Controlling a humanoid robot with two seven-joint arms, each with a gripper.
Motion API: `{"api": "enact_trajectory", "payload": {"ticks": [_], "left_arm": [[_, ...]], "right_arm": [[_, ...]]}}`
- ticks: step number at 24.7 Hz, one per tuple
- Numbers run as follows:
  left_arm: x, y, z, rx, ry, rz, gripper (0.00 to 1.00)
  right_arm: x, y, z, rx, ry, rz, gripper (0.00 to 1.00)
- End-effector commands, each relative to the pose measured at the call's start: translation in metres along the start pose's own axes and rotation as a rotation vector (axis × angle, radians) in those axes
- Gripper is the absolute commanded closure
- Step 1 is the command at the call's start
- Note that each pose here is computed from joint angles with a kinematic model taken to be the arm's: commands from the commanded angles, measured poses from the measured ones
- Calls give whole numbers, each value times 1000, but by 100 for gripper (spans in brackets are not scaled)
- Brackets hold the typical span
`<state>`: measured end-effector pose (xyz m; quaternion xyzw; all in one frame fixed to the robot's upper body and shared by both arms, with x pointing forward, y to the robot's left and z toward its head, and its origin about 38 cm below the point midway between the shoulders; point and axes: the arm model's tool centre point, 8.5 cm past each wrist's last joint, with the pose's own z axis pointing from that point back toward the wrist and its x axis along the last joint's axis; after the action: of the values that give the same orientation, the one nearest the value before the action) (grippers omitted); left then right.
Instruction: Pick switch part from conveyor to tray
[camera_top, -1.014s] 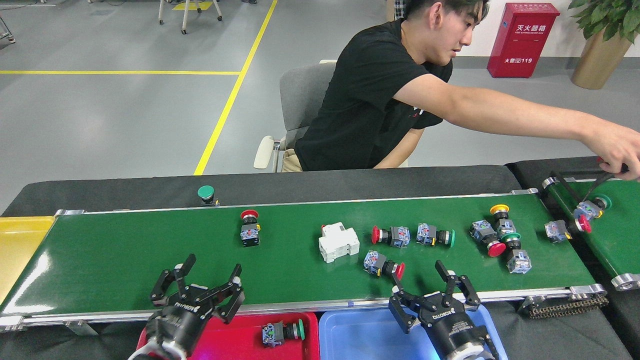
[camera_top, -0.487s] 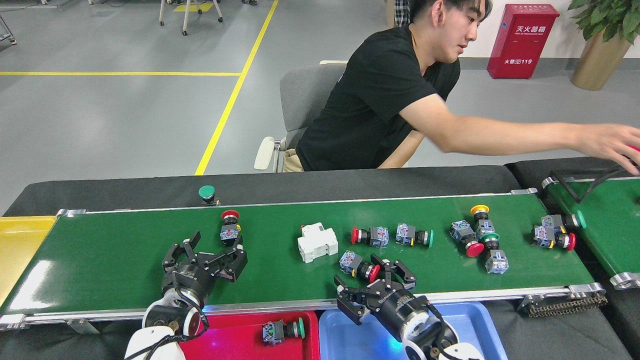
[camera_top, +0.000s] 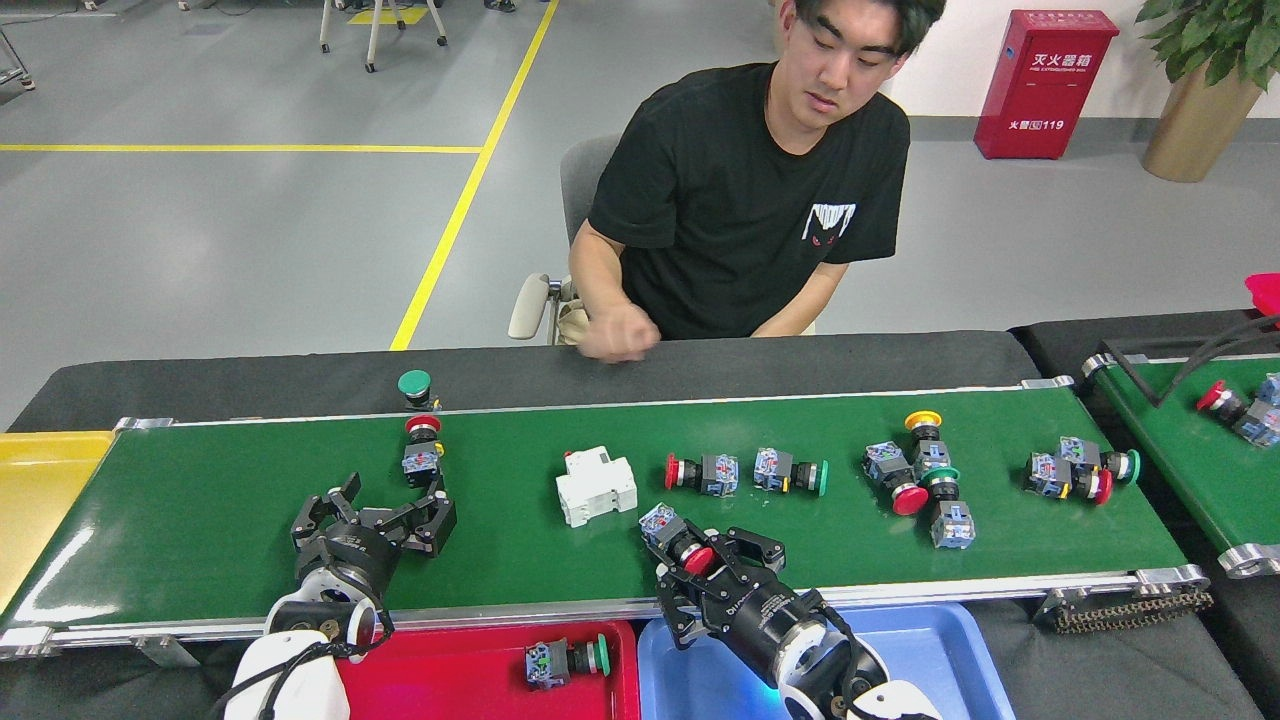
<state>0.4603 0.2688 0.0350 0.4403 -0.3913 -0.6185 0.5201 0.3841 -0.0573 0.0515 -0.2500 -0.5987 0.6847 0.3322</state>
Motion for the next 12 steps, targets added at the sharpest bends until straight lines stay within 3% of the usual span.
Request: {"api": "enact_trajectory", "payload": {"ticks": [1,2,3,4,5,6,10,12], "left_arm": [[-6,18,-4,43,14,-3,1],[-7,22,-6,49,17,-1,1],[-9,25,-7,53,24,-1,2],[-12,27,-9,55,38,1,3],[-19,28,-11,50,63,4,6],[-28,23,-12,31,90,6,12],[-44,12,-21,-14,117,18,67],[-48,14,-20,57,116,28,81]], "right_arm": [[21,-13,4,-57,-108,14,98],[37,-16,8,-70,-179,21,95],[53,-16,12,-78,-255,28,84],[69,-12,14,-73,-326,29,58],[83,-10,14,-66,-381,30,14],[96,-9,13,-67,-409,26,0],[113,-10,10,-70,-448,23,0],[112,-12,10,-77,-443,20,0]]}}
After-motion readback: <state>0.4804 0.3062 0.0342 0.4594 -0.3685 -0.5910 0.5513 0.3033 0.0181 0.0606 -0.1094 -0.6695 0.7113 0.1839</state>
